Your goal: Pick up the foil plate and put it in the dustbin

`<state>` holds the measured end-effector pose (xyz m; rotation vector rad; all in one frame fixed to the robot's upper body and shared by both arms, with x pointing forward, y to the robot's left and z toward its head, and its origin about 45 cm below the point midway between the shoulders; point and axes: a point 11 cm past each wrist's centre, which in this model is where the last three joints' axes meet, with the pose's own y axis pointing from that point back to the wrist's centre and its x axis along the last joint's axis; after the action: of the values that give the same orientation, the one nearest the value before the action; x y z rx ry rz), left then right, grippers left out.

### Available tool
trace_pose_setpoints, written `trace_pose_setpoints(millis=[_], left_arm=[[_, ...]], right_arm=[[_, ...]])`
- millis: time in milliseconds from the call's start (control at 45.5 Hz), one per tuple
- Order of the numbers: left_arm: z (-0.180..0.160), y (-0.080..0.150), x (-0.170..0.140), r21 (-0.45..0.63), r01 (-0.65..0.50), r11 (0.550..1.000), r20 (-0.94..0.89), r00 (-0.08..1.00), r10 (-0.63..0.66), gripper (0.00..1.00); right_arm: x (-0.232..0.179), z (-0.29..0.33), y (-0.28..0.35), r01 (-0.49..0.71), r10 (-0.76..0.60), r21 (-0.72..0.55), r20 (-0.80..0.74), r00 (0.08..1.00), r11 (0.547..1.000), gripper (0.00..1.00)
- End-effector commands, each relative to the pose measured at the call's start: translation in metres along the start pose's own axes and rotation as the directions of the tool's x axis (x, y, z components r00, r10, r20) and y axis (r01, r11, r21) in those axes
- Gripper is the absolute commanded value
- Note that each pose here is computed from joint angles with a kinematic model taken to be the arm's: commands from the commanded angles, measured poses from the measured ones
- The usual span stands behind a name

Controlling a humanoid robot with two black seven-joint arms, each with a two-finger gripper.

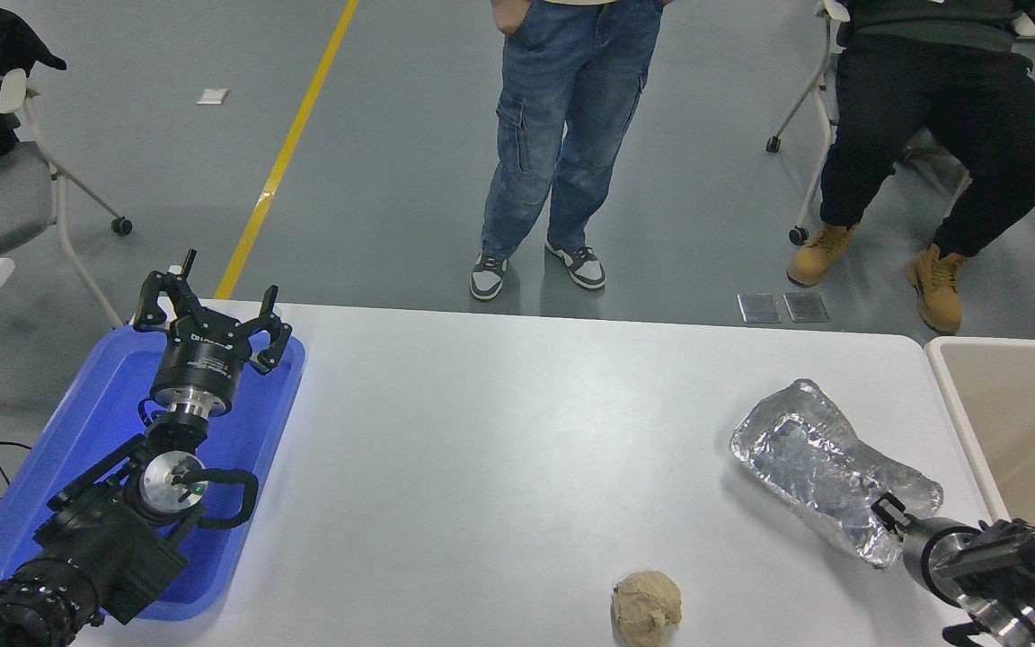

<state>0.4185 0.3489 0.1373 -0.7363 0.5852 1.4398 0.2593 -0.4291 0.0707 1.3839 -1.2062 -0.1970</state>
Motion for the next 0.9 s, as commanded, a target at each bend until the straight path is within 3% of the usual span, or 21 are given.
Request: trace_pose_setpoints(millis=[0,484,879], left_arm=[[0.000,0.000,0.000,0.000,0.001,1.000,0.000,1.000,-0.001,1.00],[0.000,0.000,0.000,0.000,0.001,1.000,0.000,1.000,-0.001,1.00],[0.000,0.000,0.000,-0.001,-0.001,1.000,-0.001,1.000,0.001,1.00]], right_arm=[[0.050,-0.015,0.026,0.001,-0.002,0.024,0.046,0.999,1.000,0.00],[0.186,-0.069,0.114,0.038,-0.032,0.087,-0.065,0.997,0.995,0.00],[0.234,-0.085,0.172,0.050,-0.038,0.108,-0.112,0.993,0.993,0.00]])
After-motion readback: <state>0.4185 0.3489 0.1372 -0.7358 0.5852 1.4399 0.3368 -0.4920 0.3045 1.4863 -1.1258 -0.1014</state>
